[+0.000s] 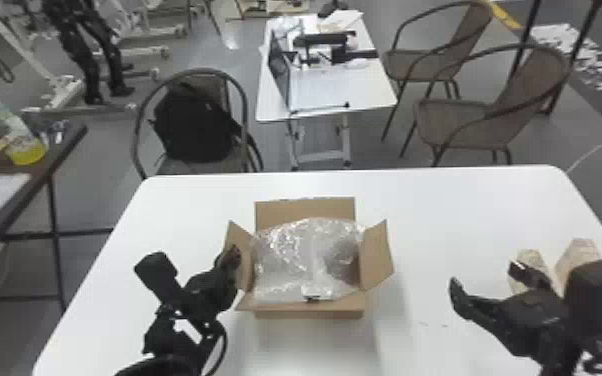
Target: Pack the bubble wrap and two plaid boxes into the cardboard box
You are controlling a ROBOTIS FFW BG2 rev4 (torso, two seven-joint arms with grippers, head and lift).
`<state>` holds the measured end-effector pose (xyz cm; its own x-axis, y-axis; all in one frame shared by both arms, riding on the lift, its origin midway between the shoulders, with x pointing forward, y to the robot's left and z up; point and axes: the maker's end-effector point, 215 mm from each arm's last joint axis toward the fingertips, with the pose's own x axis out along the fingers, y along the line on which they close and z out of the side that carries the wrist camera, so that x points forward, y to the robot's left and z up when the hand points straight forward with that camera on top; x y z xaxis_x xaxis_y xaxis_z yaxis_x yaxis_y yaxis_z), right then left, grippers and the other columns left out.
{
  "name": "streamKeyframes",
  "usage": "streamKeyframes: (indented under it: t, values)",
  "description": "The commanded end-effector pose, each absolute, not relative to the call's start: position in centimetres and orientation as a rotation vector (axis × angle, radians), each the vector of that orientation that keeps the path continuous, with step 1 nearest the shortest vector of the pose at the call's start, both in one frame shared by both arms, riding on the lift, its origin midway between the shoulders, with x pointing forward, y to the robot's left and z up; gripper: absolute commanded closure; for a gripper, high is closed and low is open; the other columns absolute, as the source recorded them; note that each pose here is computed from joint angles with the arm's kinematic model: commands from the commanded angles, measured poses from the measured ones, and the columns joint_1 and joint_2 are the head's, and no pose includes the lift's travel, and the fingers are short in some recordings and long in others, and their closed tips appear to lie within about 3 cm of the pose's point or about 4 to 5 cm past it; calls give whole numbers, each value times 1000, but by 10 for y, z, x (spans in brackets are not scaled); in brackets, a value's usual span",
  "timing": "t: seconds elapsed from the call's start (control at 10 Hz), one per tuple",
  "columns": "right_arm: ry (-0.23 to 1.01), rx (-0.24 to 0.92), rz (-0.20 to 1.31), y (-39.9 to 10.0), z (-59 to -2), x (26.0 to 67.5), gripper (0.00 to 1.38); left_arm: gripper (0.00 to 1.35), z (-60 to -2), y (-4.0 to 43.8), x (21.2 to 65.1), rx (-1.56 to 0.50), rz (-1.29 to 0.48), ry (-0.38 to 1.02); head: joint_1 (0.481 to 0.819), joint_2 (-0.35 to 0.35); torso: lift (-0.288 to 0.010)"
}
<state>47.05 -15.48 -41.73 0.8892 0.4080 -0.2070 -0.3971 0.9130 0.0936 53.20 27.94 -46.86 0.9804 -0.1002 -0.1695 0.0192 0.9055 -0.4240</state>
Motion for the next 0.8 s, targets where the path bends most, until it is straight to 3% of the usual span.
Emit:
streamKeyframes:
  t: [0.0,0.4,0.7]
  values:
    - [246,53,344,-179,-439,444,144,1213,-470,281,530,-437,-57,190,695,144,-14]
    - [349,53,188,-241,-484,399,147,1213,-472,284,526,-438,-50,195,695,81,-14]
    - [361,50,72,-282,-502,382,147,1213,-474,284,524,-441,-49,197,695,37,-14]
